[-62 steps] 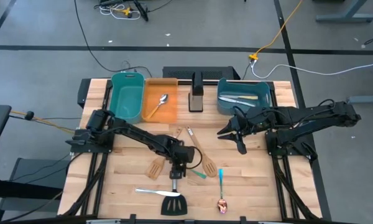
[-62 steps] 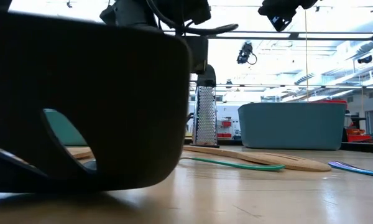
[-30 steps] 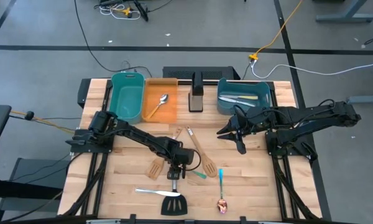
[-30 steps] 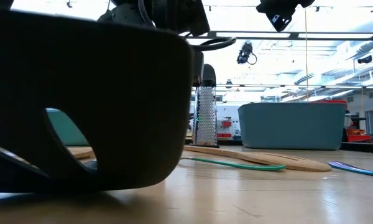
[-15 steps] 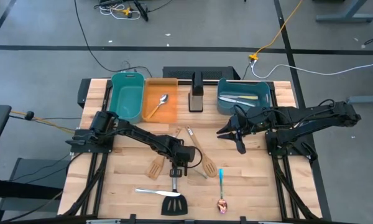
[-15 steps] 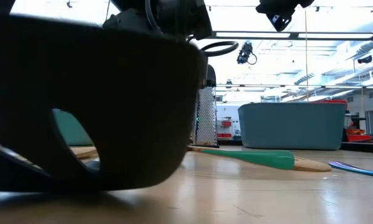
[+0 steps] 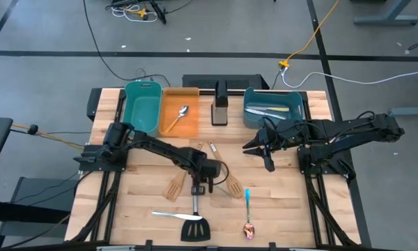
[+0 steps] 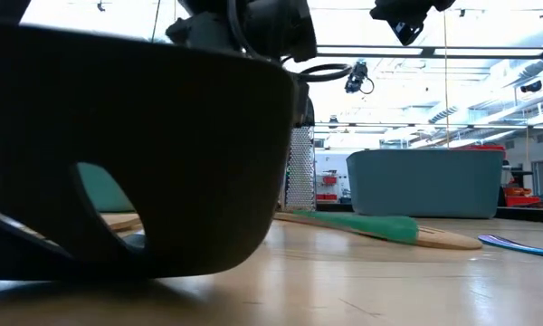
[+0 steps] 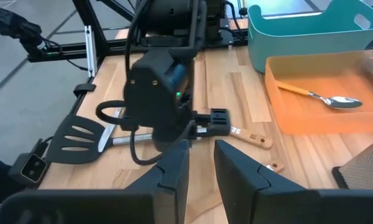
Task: Pick & Place Kitchen Items
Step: Put the green spoon into the orange bin
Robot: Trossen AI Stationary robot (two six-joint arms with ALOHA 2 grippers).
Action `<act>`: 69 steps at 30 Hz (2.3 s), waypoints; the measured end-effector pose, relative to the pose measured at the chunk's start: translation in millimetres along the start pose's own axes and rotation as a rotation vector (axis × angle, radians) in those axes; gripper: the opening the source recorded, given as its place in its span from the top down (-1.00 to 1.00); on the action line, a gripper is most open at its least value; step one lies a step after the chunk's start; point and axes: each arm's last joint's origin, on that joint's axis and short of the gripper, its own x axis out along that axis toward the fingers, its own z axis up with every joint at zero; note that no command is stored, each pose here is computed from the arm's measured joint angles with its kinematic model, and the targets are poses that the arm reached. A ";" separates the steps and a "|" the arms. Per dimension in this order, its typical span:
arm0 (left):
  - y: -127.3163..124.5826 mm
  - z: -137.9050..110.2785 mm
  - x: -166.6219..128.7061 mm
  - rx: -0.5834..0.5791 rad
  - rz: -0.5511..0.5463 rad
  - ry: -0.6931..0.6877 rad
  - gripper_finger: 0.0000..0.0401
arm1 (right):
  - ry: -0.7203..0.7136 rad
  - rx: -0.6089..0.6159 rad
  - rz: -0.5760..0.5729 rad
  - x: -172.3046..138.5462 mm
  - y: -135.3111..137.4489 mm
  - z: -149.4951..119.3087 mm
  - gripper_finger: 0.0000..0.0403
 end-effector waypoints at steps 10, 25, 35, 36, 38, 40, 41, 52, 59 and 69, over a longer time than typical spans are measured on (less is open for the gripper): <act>23.0 14.3 -25.7 0.067 0.051 0.051 0.90 | -0.006 -0.005 -0.036 0.0 -1.0 0.3 0.57; 46.6 9.6 -67.7 0.184 0.158 0.325 0.90 | -0.014 -0.002 -0.080 -0.1 -2.3 0.7 0.57; 91.1 -2.9 -97.3 0.209 0.201 0.468 0.90 | -0.032 0.074 -0.146 -0.3 -4.1 1.4 0.57; 96.1 -4.2 -101.5 0.211 0.205 0.468 0.90 | -0.035 0.087 -0.152 -0.4 -4.4 1.5 0.57; 107.0 -7.1 -114.6 0.200 0.211 0.445 0.90 | -0.045 0.109 -0.152 -0.4 -4.3 2.3 0.57; 117.2 -11.0 -129.7 0.199 0.224 0.420 0.90 | -0.060 0.125 -0.160 -0.4 -4.5 3.5 0.57; 122.1 -13.7 -136.8 0.206 0.240 0.419 0.90 | -0.069 0.139 -0.167 -0.5 -4.6 4.1 0.57; 180.7 -50.6 -193.9 0.182 0.353 0.463 0.90 | -0.227 0.215 -0.245 -2.5 -6.3 17.0 0.57; 227.7 -71.1 -205.6 0.060 0.418 0.462 0.90 | -0.302 0.251 -0.280 -4.2 -7.0 22.9 0.57; 264.0 -86.1 -213.5 0.052 0.433 0.400 0.90 | -0.310 0.252 -0.278 -4.4 -7.0 23.7 0.57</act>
